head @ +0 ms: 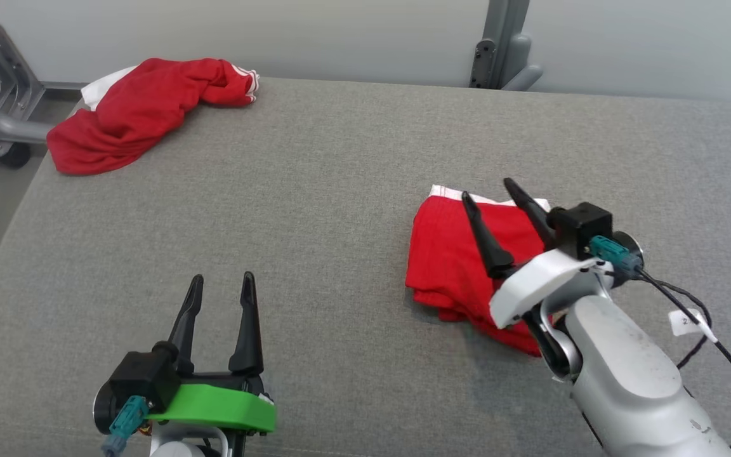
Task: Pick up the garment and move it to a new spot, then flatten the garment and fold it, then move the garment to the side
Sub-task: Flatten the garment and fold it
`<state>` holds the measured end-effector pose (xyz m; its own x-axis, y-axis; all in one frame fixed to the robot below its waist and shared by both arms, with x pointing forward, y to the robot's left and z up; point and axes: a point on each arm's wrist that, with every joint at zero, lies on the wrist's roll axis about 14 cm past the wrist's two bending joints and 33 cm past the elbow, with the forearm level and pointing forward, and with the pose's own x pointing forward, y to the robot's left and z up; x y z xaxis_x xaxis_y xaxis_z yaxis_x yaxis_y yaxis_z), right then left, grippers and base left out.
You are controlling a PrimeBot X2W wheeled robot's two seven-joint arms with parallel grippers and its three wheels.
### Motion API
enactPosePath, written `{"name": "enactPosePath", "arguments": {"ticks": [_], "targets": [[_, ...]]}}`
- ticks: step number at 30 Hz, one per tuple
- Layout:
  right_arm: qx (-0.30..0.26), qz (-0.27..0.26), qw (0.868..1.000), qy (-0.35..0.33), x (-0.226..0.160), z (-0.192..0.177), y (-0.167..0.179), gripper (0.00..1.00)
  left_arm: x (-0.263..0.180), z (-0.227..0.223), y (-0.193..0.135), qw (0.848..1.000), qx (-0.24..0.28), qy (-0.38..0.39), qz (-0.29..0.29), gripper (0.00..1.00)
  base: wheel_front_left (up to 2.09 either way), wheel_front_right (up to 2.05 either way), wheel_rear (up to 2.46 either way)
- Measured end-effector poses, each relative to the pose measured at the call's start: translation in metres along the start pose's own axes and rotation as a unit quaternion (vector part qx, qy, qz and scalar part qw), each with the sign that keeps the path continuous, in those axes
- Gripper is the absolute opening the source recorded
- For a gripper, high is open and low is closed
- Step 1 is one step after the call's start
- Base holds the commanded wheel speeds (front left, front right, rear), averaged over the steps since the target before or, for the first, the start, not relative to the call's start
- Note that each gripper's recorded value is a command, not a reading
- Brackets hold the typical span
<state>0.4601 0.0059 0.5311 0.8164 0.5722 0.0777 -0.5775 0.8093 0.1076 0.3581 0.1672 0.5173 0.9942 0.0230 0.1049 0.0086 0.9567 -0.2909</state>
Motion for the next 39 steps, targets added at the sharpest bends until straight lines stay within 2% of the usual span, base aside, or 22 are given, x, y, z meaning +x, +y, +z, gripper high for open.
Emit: {"name": "enactPosePath", "arguments": {"ticks": [5, 12, 22, 25, 39], "targets": [[-0.008, -0.086, 0.995, -0.045, -0.035, 0.023, -0.045, 1.0, 0.003, 0.003, -0.005, 1.0, 0.002, -0.005, -0.01, 1.0, 0.0, 0.0, 0.0], [0.001, -0.191, 0.978, -0.088, -0.104, 0.037, -0.083, 1.0, 0.005, 0.006, -0.013, 1.0, 0.007, -0.012, -0.022, 1.0, 0.0, 0.0, 0.0], [-0.011, -0.222, 0.97, -0.097, -0.147, 0.038, -0.082, 1.0, 0.003, -0.006, -0.02, 0.999, 0.011, 0.006, -0.032, 1.0, 0.0, 0.0, 0.0], [0.003, -0.23, 0.968, -0.104, -0.157, 0.039, -0.082, 1.0, -0.001, -0.01, -0.016, 0.999, 0.018, 0.013, -0.027, 1.0, 0.0, 0.0, 0.0], [0.014, -0.228, 0.969, -0.095, -0.161, 0.03, -0.076, 1.0, -0.004, -0.017, -0.011, 0.999, 0.024, 0.025, -0.022, 1.0, 0.0, 0.0, 0.0]]}}
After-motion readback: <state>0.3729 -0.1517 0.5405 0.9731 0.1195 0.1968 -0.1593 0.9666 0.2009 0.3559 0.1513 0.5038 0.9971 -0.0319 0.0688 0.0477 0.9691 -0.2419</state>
